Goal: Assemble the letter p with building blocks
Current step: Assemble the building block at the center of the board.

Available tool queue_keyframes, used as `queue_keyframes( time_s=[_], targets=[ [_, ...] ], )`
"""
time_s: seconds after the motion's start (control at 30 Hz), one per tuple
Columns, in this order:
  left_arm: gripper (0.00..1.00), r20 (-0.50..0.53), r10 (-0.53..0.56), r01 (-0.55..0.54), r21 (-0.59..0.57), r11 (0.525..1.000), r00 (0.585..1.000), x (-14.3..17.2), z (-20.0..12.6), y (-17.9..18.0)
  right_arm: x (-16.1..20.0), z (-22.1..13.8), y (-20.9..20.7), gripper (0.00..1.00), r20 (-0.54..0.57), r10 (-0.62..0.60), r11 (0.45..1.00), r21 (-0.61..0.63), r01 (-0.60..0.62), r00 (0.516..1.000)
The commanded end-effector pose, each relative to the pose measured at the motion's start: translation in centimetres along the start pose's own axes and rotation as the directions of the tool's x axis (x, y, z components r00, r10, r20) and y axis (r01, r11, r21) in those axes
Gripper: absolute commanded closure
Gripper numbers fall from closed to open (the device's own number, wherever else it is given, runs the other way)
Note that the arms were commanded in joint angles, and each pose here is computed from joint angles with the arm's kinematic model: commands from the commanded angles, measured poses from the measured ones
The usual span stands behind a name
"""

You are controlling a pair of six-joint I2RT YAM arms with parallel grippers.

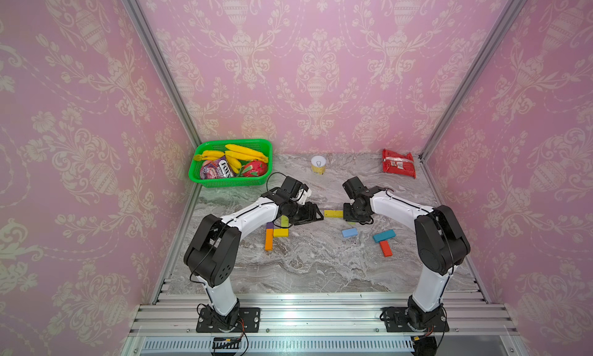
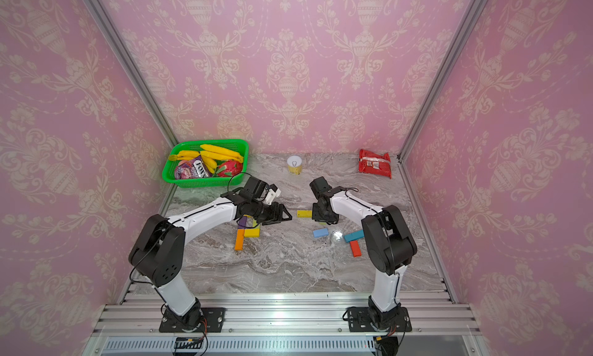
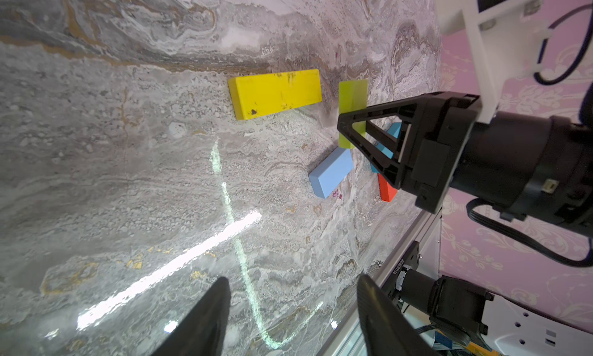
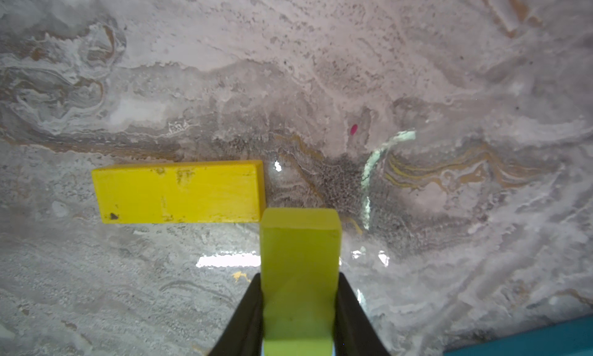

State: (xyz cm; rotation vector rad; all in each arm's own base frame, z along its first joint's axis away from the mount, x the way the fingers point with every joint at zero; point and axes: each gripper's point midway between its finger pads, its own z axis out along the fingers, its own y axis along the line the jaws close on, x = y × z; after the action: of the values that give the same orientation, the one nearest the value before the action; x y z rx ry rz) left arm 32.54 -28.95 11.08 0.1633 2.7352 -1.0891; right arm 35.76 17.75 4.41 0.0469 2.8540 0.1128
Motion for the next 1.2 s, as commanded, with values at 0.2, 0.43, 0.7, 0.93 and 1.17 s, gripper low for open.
queue_keyframes(
  time_s=[0.2, 0.43, 0.7, 0.93, 1.17],
  targets=[
    [0.35, 0.0, 0.007, -0.007, -0.026, 1.0, 1.0, 0.5, -0.7, 0.4, 2.2, 2.3, -0.1, 0.73, -0.037, -0.003, 0.999, 0.044, 0.004, 0.999],
    [0.35, -0.015, -0.014, 0.013, -0.014, 1.0, 1.0, 0.9, -0.1, 0.6, 3.9, 1.5, 0.5, 0.73, -0.039, -0.016, 0.999, 0.032, 0.017, 0.999],
    [0.35, -0.035, -0.033, 0.032, -0.009, 0.999, 0.999, 1.1, 0.7, 0.8, 4.7, 1.2, 1.9, 0.73, -0.04, 0.016, 1.0, 0.015, -0.016, 0.999],
    [0.35, -0.049, -0.047, 0.047, -0.015, 0.999, 0.998, 0.8, 1.4, 0.8, 4.4, 2.0, 2.1, 0.69, -0.062, -0.016, 0.999, 0.029, 0.018, 0.998],
    [0.35, -0.061, -0.071, 0.07, -0.03, 0.997, 0.996, 1.0, 2.5, 1.0, 3.9, 1.4, 2.2, 0.23, -0.016, -0.041, 0.999, 0.018, 0.042, 0.999]
  ],
)
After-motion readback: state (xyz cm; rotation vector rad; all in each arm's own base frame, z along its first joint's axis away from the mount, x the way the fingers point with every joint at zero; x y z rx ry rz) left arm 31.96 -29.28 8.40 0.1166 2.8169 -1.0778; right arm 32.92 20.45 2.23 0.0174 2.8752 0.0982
